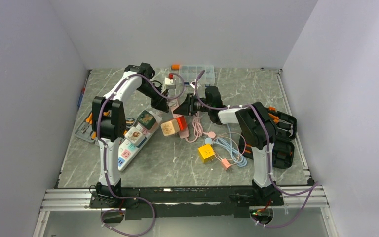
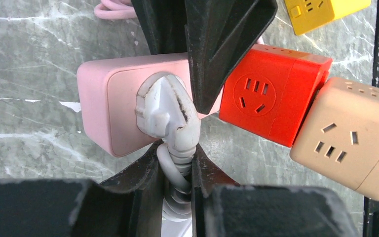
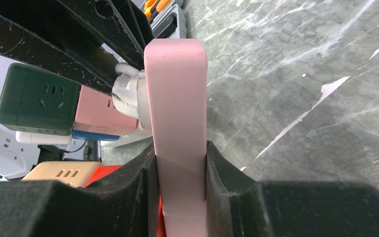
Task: Pull the plug off the socket
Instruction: Remove the plug from the socket.
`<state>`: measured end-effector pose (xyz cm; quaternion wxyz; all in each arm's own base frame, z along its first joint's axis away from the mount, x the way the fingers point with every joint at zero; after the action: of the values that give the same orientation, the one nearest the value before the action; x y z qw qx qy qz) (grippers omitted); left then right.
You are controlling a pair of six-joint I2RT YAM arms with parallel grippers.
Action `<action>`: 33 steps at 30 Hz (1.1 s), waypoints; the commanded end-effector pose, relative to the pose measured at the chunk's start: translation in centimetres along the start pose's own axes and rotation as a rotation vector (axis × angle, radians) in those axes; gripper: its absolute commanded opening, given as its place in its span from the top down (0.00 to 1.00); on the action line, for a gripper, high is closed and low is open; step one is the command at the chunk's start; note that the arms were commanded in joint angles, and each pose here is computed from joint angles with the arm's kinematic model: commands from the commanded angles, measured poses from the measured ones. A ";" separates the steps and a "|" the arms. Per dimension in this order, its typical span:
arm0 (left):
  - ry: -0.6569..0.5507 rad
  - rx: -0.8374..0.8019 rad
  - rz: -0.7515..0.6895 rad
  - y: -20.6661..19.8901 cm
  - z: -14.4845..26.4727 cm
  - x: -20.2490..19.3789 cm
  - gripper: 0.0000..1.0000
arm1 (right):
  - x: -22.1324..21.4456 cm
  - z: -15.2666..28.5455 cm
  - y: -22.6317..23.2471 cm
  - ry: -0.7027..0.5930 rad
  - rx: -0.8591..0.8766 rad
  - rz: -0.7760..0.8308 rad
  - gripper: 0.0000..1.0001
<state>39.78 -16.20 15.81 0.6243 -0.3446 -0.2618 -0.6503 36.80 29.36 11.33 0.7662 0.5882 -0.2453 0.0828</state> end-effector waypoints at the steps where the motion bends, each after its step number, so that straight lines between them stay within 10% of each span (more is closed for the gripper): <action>1: -0.178 -0.090 -0.037 -3.4 2.7 4.3 1.00 | 1.0 1.3 -0.7 -0.062 -0.082 -0.018 1.00; 25: -0.246 -0.111 -0.138 -6.4 3.7 4.7 1.00 | 1.8 7.5 -10.0 -0.202 -0.684 -0.244 1.00; 33: -0.253 -0.107 -0.134 -6.1 3.7 4.5 1.00 | 2.6 8.1 -8.2 -0.221 -0.588 -0.185 1.00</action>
<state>35.04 -15.32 19.50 0.5468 -0.4162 -0.2871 -0.6673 40.70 19.72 7.22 0.8664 0.4018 -0.2501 -0.1590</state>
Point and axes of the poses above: each gripper's point midway between its finger pads, its own z axis back along the fingers, its own y axis along the line the jaws close on, x = y × z, the point moved 7 cm from there along z, back along the fingers, and after that the axes turned 13 degrees about -z, right-handed, at the moved point
